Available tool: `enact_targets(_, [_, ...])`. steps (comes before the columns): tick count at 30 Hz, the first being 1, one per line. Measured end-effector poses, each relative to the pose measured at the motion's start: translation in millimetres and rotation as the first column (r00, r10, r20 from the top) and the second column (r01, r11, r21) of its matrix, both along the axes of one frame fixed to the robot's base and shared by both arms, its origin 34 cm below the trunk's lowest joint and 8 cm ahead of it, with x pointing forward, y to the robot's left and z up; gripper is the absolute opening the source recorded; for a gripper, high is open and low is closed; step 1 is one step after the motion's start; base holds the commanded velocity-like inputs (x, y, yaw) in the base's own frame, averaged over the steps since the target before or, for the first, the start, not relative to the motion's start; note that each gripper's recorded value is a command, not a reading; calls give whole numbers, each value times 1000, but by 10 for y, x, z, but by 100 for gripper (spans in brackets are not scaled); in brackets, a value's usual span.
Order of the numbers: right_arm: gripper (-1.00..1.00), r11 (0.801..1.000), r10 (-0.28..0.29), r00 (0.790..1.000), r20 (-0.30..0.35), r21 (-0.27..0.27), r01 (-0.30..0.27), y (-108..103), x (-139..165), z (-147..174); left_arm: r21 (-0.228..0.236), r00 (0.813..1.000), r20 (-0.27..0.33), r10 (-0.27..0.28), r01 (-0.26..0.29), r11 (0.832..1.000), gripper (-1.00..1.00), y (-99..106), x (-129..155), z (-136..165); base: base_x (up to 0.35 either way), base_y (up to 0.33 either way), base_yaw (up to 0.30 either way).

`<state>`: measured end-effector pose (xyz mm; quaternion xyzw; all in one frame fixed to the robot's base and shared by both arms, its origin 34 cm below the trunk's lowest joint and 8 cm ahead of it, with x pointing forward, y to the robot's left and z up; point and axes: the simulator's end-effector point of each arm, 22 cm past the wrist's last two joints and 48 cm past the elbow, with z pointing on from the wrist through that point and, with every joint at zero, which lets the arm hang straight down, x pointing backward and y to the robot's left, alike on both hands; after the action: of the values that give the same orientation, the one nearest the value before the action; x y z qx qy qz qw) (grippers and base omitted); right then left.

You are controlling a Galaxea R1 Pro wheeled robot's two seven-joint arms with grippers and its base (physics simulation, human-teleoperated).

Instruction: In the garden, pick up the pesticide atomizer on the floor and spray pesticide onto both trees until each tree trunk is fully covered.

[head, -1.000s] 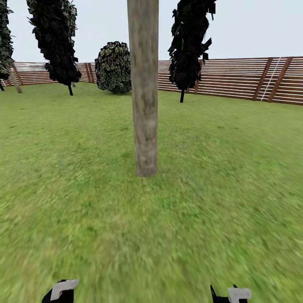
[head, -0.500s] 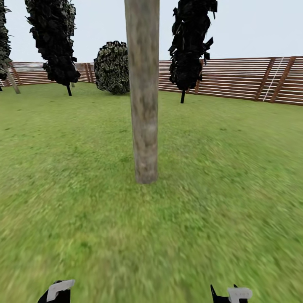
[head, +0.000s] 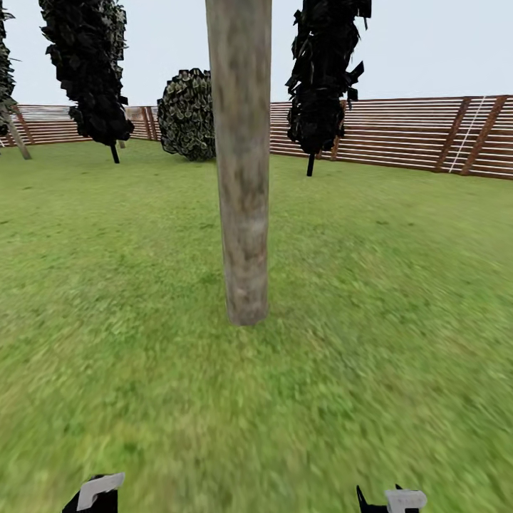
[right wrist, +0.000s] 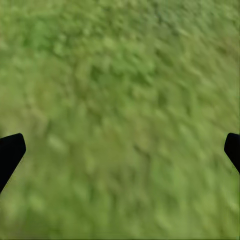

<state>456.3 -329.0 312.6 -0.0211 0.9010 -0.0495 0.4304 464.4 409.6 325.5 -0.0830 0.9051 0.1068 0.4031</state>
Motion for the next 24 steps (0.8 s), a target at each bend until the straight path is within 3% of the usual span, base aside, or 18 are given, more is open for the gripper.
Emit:
enact_targets(14, [100,1000,-5,1000,-14,24,6,188,-55,-51,-10,1000,-17,-8,8,1000,-100,-80,-70,-57,332,0,0])
enact_targets(24, [100,999,6,1000,-16,31,-5,227,-56,-56,-4,1000,-19,-2,2,1000,-100,-8,-83,-50,336,0,0])
